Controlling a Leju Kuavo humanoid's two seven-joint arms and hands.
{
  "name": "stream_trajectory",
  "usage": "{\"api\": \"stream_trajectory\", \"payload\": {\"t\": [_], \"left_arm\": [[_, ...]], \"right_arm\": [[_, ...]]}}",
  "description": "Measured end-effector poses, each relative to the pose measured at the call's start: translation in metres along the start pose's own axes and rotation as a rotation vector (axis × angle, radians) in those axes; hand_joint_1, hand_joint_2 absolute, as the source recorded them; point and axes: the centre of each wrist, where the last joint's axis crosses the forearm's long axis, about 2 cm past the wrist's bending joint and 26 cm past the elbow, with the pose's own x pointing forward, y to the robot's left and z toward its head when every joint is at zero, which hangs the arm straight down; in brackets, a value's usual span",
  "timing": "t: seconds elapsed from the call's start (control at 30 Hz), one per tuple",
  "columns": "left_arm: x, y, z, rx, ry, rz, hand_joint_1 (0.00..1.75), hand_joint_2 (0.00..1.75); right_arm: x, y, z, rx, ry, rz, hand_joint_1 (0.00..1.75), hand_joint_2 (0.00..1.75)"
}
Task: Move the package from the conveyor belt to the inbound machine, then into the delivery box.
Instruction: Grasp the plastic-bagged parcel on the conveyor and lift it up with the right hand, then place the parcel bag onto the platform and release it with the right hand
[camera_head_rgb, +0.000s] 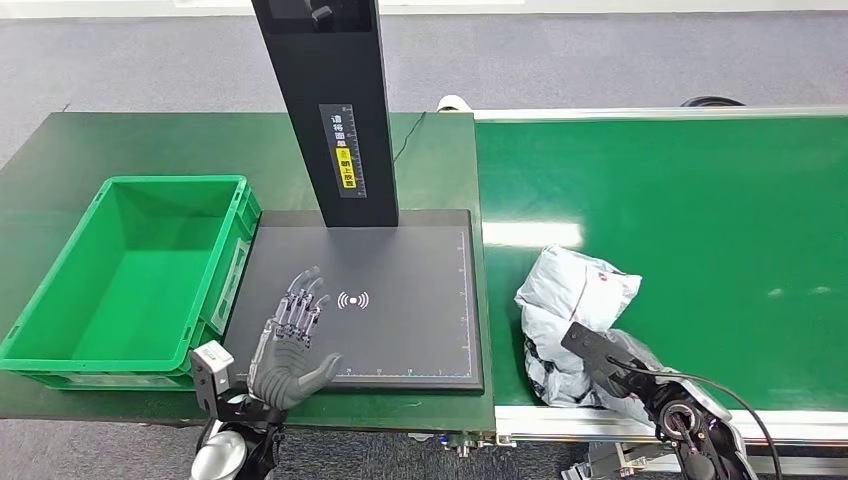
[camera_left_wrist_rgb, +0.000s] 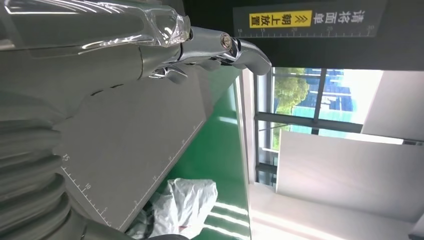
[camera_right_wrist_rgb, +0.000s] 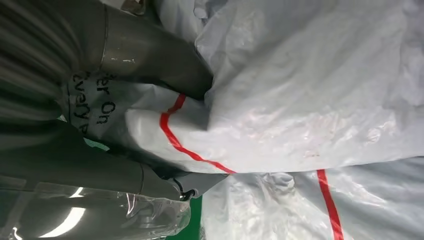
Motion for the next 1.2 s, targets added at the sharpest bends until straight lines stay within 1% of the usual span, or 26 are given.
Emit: {"api": "stream_trajectory", "payload": {"t": [0.1, 0.2, 0.3, 0.4, 0.57, 0.97, 1.07, 1.2], "left_arm": [[-0.001, 0.0, 0.007, 0.019, 0.003, 0.003, 0.0, 1.75], [-0.001, -0.001, 0.015, 0.032, 0.001, 0.003, 0.0, 1.75], [0.0, -0.001, 0.018, 0.034, -0.006, -0.001, 0.0, 1.75], [0.0, -0.002, 0.018, 0.034, -0.013, -0.004, 0.0, 1.75], [0.0, -0.002, 0.018, 0.032, -0.022, -0.009, 0.0, 1.75], [0.0, -0.001, 0.018, 0.037, -0.023, -0.012, 0.0, 1.75], [0.0, -0.001, 0.018, 0.04, -0.034, -0.013, 0.0, 1.75], [0.0, -0.001, 0.016, 0.04, -0.055, -0.016, 0.0, 1.75]], "right_arm": [[0.011, -0.006, -0.001, -0.114, -0.058, -0.034, 1.75, 1.75], [0.024, -0.015, 0.002, -0.251, -0.153, -0.142, 1.75, 1.75], [0.037, -0.025, 0.006, -0.368, -0.258, -0.257, 1.75, 1.75], [0.047, -0.031, 0.012, -0.454, -0.339, -0.312, 1.75, 1.75], [0.057, -0.035, 0.018, -0.515, -0.402, -0.343, 1.75, 1.75], [0.061, -0.034, 0.022, -0.543, -0.422, -0.359, 1.75, 1.75], [0.063, -0.034, 0.023, -0.605, -0.451, -0.343, 1.75, 1.75], [0.072, -0.039, 0.027, -0.728, -0.532, -0.298, 1.75, 1.75]]}}
